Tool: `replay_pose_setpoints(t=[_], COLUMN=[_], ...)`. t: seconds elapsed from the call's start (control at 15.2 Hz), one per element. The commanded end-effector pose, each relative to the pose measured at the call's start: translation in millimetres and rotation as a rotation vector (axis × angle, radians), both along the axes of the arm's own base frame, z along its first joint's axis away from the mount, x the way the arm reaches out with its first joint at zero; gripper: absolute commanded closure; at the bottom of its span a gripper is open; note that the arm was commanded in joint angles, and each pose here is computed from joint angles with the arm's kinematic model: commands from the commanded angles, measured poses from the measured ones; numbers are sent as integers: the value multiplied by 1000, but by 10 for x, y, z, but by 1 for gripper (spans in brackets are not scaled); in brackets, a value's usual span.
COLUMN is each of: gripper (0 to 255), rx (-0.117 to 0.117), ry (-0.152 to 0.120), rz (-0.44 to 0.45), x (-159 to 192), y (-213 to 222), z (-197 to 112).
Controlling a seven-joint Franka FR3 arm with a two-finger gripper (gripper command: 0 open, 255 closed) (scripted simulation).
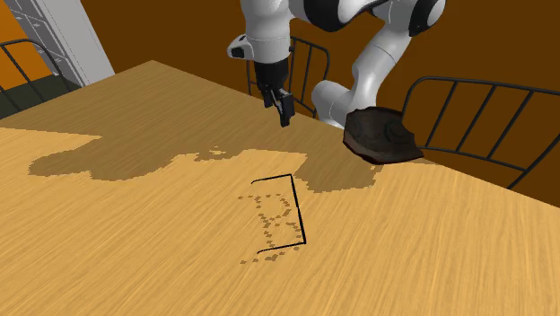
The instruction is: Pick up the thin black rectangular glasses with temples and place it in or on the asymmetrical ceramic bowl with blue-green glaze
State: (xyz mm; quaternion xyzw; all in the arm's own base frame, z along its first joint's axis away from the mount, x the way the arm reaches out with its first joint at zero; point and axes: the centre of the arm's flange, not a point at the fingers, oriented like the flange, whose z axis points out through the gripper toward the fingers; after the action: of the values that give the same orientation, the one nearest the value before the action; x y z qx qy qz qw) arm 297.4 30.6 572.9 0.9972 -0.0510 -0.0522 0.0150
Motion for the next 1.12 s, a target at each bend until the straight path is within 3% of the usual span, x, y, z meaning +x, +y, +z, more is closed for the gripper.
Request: replay_pose_setpoints(t=[0.0,0.53,1.06], gripper=[0,0,0], rx=[0,2,3], ry=[0,-82,-164], rz=[0,331,663], x=[0,507,707], y=[0,852,1823], z=[0,-5,22])
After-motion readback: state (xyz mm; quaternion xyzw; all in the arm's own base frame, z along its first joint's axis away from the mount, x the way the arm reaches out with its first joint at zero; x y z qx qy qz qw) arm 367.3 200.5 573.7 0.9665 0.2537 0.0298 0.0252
